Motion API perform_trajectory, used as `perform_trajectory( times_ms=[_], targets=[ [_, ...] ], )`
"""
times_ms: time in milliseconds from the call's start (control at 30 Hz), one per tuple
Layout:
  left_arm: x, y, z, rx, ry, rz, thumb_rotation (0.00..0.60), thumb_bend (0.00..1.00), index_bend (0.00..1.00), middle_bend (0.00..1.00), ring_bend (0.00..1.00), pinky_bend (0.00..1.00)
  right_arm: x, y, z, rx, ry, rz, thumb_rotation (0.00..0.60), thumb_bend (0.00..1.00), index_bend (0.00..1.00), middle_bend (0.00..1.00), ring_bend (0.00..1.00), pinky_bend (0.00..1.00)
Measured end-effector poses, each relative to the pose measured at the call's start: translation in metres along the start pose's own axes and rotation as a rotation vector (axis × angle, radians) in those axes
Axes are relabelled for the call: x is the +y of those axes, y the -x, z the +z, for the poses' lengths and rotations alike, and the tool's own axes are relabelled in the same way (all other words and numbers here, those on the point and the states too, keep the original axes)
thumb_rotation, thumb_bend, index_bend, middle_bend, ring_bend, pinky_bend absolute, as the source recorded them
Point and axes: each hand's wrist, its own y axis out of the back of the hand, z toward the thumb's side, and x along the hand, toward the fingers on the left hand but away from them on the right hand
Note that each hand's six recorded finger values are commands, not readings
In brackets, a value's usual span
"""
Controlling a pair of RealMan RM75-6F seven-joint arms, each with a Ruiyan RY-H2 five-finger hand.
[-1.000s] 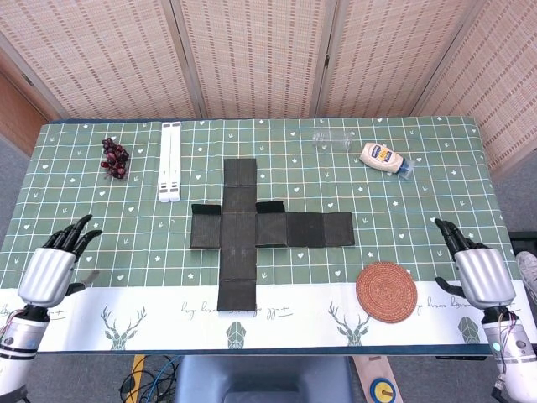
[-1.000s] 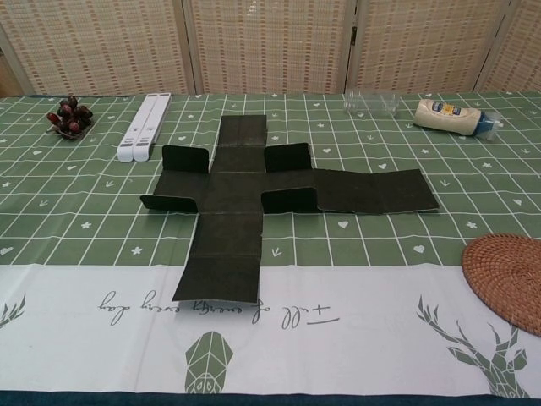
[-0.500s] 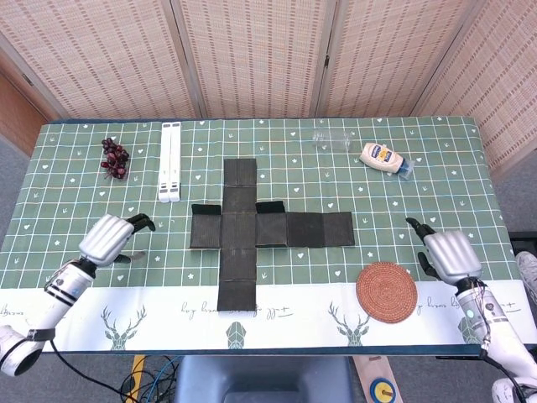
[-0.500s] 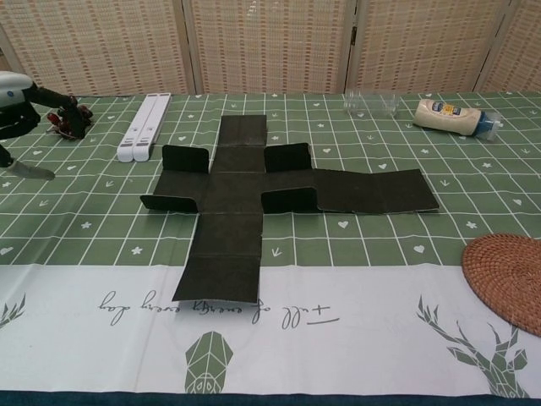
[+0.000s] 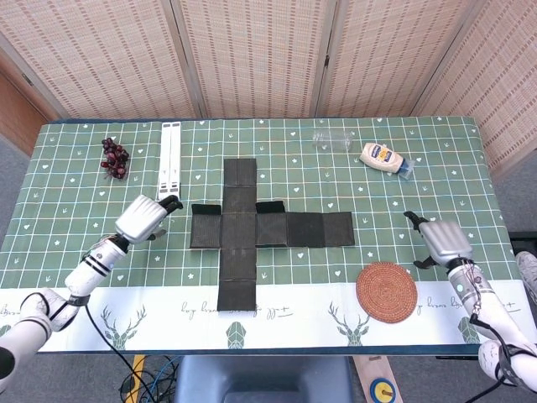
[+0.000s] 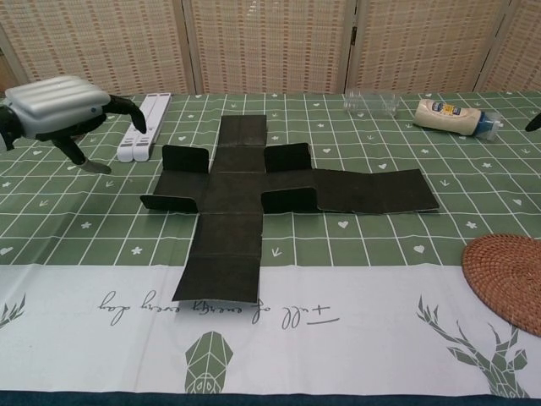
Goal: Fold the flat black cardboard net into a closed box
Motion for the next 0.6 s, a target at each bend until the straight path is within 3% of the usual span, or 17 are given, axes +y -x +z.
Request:
perform_trajectory(
  times_ms=[367, 600],
  targets=[
    [-0.020, -0.036, 0.034, -0.042, -0.031, -0.005, 0.600, 0.14, 0.24, 0.25, 0.81, 1.00, 0.011, 0.031, 0.007, -0.029, 0.074, 0.075, 0.600, 0.17, 0.09, 0.28, 0.85, 1.00],
    [-0.027, -0.038, 0.032, -0.039, -0.097, -0.037, 0.600, 0.14, 0.23, 0.25, 0.80, 1.00, 0.002, 0.037, 0.013, -0.034, 0.102, 0.125, 0.600, 0.17, 0.09, 0.28, 0.85, 1.00]
  ],
)
